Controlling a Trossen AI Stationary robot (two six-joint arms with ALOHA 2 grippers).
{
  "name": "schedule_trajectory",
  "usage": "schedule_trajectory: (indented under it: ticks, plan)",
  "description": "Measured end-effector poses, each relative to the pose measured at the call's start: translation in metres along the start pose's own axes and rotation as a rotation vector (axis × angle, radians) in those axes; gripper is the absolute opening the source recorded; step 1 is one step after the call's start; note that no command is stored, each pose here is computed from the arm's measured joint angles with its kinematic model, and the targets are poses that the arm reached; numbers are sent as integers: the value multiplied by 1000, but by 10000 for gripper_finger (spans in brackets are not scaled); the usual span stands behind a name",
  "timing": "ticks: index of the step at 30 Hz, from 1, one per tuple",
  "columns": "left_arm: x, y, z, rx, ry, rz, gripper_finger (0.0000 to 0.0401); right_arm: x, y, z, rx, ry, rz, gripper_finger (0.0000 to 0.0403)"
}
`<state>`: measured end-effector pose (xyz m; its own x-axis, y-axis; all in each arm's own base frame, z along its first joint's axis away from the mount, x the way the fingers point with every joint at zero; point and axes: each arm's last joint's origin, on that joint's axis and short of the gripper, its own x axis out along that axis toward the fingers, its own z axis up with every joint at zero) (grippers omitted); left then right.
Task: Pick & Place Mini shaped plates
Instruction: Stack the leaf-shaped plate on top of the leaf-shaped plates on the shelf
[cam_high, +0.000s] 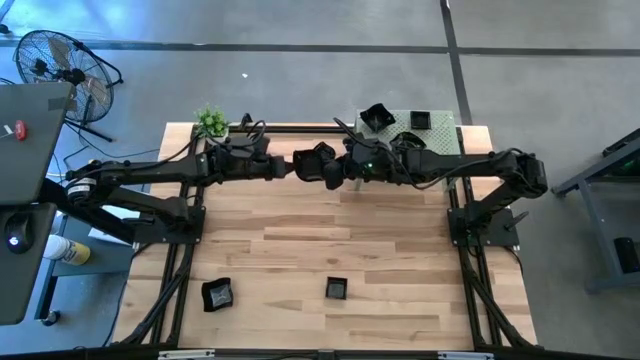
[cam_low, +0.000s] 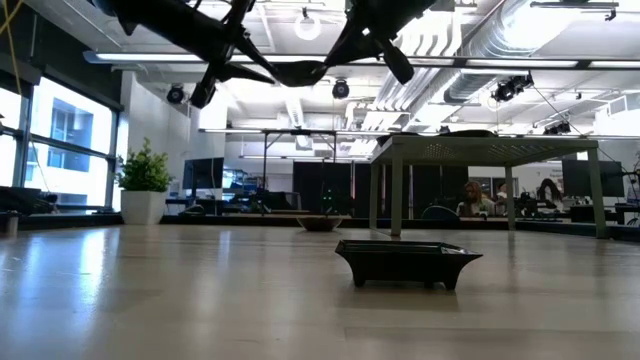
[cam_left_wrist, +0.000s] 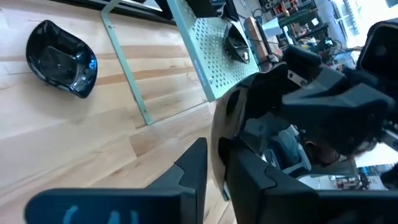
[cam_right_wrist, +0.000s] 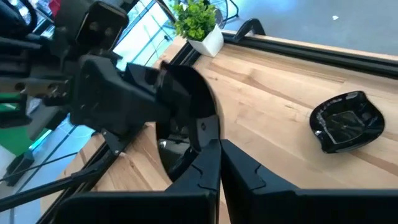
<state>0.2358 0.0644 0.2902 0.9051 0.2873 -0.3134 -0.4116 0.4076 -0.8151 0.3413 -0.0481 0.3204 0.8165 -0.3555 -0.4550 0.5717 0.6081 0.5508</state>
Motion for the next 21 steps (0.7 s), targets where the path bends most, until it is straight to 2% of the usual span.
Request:
schedule_trajectory:
  ticks: [7, 13, 18, 21]
  plan:
    - [-4, -1, 1, 24, 5, -8, 86, -8, -3, 8, -11, -32, -11, 1]
    - [-12, -2, 2, 40, -11, 2, 126, -29, -15, 25, -44, -43, -52, 1]
    - [-23, -6, 6, 100, -46, -20, 139, -64, -42, 47, -109, 27, -98, 0]
    - [-29, -9, 8, 126, -71, -31, 138, -90, -65, 59, -185, 126, -182, 0]
